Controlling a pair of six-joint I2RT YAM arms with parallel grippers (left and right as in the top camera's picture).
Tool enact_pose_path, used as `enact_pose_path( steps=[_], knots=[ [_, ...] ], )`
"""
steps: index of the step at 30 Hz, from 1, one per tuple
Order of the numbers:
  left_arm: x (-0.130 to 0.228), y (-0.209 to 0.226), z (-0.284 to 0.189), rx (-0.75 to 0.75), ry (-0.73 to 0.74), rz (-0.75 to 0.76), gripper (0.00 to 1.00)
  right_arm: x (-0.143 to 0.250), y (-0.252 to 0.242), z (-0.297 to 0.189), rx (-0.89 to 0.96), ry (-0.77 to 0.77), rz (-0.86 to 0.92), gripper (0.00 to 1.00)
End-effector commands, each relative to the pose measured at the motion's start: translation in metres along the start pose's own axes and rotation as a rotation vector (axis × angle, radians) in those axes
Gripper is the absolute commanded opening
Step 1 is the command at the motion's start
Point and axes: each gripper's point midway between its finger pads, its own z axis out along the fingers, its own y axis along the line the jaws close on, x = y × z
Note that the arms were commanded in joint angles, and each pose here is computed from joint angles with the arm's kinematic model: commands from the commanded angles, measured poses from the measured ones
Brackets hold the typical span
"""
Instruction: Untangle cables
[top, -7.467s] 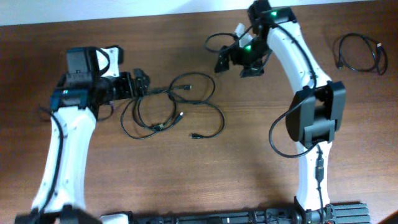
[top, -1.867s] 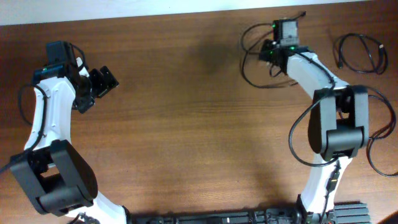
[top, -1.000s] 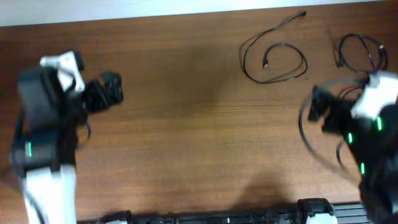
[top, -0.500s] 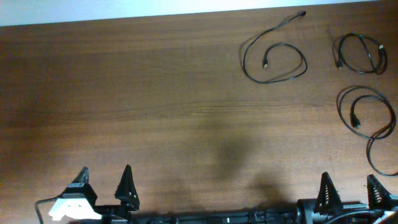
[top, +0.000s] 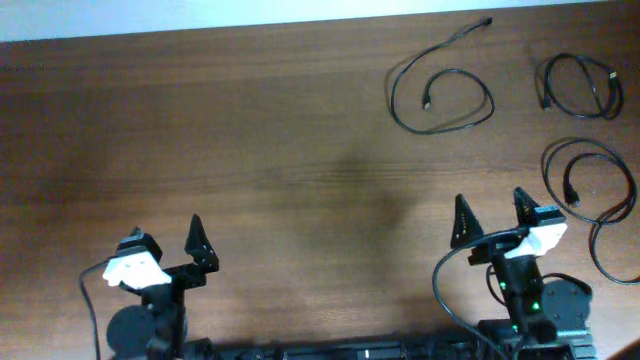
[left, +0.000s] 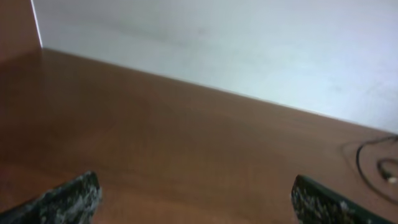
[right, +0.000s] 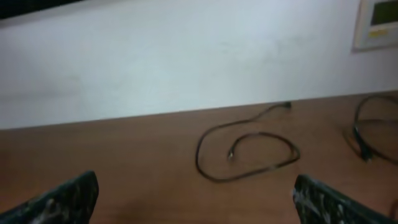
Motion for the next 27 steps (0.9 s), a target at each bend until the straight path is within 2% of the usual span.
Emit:
enact_pose_path(
  steps=[1,7,14,18,27],
  knots=[
    [0.014,0.006,0.013,-0.009,-0.018,0.016,0.99,0.018,-0.001,0.008,-0.017,0.005,-0.008,0.99],
    [0.029,0.009,0.028,-0.001,-0.055,0.018,0.99,0.066,-0.012,0.019,-0.005,0.077,0.001,0.99],
    [0.044,0.012,0.036,0.003,-0.059,0.018,0.99,0.065,-0.027,0.019,0.085,0.066,-0.017,0.98],
    [0.049,0.014,0.040,0.006,-0.077,0.019,0.99,0.062,-0.053,0.015,0.235,0.049,-0.023,0.99],
    [0.066,0.018,0.043,-0.005,-0.033,0.017,0.99,0.058,-0.065,0.012,0.307,0.039,-0.070,0.98]
  ],
)
